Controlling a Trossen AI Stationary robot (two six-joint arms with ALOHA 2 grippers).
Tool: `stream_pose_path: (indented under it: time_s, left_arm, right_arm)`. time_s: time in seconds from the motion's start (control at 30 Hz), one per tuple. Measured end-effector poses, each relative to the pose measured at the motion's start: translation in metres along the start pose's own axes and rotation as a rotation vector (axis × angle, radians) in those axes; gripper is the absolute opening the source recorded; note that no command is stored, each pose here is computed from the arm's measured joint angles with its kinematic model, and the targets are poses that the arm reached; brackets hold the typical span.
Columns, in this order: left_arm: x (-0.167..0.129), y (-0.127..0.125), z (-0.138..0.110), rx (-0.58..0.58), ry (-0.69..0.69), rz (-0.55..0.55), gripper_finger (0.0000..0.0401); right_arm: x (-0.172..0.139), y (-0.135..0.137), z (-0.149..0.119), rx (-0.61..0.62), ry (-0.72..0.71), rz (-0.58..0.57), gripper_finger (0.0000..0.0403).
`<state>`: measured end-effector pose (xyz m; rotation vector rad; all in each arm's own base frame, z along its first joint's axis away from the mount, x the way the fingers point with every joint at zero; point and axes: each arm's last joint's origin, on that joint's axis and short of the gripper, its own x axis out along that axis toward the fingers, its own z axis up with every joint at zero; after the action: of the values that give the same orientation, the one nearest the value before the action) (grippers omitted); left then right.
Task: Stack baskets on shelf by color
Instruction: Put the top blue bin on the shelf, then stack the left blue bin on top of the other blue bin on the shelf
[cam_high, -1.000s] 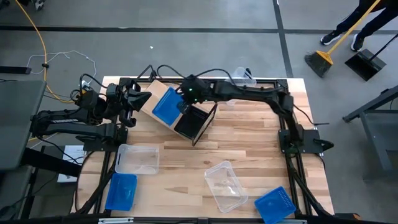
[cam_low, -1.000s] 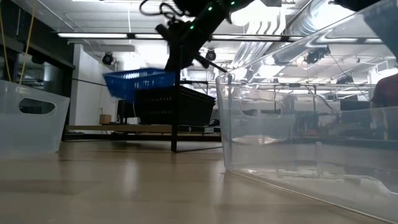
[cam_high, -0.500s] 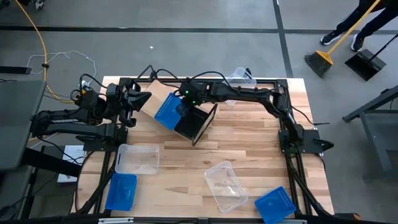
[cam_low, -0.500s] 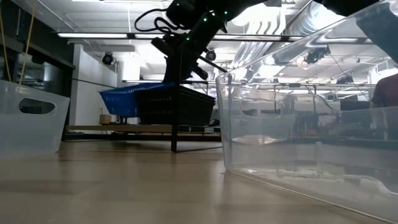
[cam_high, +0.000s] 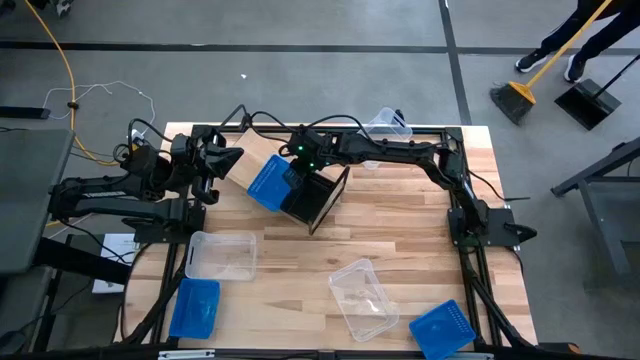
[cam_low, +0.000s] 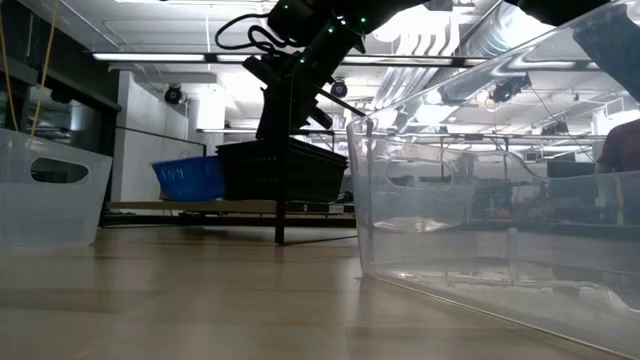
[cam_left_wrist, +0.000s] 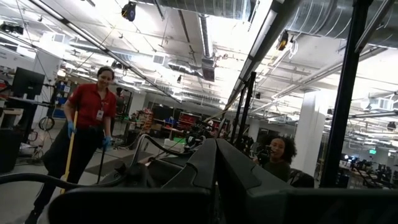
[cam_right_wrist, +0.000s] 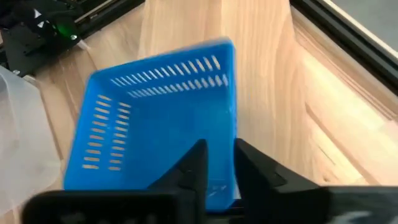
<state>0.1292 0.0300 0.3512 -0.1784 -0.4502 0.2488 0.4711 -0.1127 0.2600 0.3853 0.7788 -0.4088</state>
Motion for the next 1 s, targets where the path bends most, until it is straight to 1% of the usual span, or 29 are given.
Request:
stream_pose_path:
  time_s: [0.13, 0.27, 0.37, 0.47, 0.53, 0.63, 0.7, 0.83, 1.0]
  left_arm:
    - [0.0, 0.0, 0.0, 0.0, 0.002, 0.0, 0.0]
    - [0.0, 0.0, 0.0, -0.001, 0.004, 0.001, 0.0]
    - [0.0, 0.0, 0.0, 0.0, 0.004, 0.0, 0.0]
    - [0.0, 0.0, 0.0, 0.001, 0.006, -0.003, 0.0]
    - [0.0, 0.0, -0.001, 0.002, 0.014, -0.001, 0.0]
    - [0.0, 0.001, -0.004, 0.005, 0.039, 0.004, 0.0]
    - [0.0, 0.001, -0.005, 0.006, 0.054, 0.006, 0.0]
    - [0.0, 0.001, -0.006, 0.007, 0.06, 0.004, 0.0]
    - [0.0, 0.001, -0.006, 0.006, 0.058, 0.005, 0.0]
  right_arm:
    - [0.0, -0.003, 0.001, -0.026, 0.001, -0.018, 0.0126]
    - [-0.008, -0.009, 0.003, -0.07, 0.009, -0.02, 0.0159]
    - [-0.03, -0.011, 0.008, -0.134, 0.002, -0.039, 0.017]
    - [-0.061, -0.013, 0.01, -0.206, 0.022, -0.104, 0.0173]
    - [-0.081, -0.012, 0.005, -0.241, 0.035, -0.141, 0.0174]
    - [-0.107, -0.012, -0.013, -0.275, 0.038, -0.16, 0.0174]
    - [-0.127, -0.015, -0.033, -0.258, 0.017, -0.157, 0.0174]
    - [-0.173, -0.021, -0.08, -0.129, -0.092, -0.103, 0.0174]
    - [-0.228, -0.023, -0.13, 0.046, -0.3, 0.052, 0.0174]
